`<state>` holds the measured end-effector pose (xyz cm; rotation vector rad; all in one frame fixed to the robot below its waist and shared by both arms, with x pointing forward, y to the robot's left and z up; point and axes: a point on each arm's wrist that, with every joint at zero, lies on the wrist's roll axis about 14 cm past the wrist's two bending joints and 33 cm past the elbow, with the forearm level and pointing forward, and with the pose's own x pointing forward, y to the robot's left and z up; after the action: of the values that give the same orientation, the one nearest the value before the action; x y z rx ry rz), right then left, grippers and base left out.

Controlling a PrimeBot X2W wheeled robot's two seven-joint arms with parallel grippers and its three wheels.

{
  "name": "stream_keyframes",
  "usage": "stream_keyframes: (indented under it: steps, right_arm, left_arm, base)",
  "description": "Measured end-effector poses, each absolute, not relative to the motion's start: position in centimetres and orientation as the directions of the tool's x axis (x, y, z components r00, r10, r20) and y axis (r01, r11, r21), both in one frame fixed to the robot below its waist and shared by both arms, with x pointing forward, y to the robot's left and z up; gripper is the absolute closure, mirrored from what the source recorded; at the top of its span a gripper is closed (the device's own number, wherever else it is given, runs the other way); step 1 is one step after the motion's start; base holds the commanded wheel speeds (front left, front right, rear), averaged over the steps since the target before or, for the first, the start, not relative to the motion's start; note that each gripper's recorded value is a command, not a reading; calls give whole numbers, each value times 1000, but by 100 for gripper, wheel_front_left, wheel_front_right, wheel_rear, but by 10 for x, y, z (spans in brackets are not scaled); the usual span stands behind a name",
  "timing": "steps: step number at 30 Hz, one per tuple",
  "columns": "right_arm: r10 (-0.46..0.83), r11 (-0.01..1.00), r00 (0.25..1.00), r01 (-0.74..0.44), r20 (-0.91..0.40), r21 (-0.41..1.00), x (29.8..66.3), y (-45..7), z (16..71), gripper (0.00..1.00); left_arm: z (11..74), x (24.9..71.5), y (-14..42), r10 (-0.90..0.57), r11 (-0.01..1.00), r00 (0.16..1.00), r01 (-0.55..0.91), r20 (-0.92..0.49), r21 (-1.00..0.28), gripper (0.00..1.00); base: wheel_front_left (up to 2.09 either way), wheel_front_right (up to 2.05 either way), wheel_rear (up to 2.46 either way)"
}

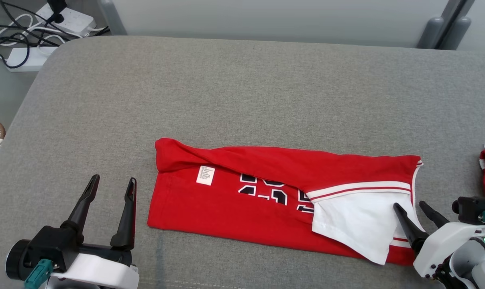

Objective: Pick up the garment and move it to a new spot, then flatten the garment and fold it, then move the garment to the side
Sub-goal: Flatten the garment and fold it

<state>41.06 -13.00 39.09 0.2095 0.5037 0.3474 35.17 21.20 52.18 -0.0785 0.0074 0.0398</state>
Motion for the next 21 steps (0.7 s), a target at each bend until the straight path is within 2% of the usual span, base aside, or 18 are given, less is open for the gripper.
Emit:
stream_keyframes:
  steps: [5,13,14,15,21]
  right_arm:
    - [340,935,795,-229,-503,270,418,-140,368,0]
    - [378,918,762,-238,-526,317,418,-126,366,0]
    - [389,914,758,-244,-524,324,418,-123,367,45]
    - [394,911,755,-246,-524,330,418,-121,368,100]
    - [404,902,746,-228,-529,367,415,-122,367,100]
  left_arm:
    - [518,349,217,60,995,998,-62,-20,-78,0]
    - [516,352,213,55,995,998,-57,-21,-87,0]
    - [516,353,212,49,995,999,-50,-19,-87,0]
    - [517,354,211,47,995,999,-48,-16,-87,0]
    - [519,359,208,36,996,999,-36,-7,-79,0]
  base:
    - [0,0,0]
    - [0,0,0]
    - [0,0,0]
    - [0,0,0]
    - [0,0,0]
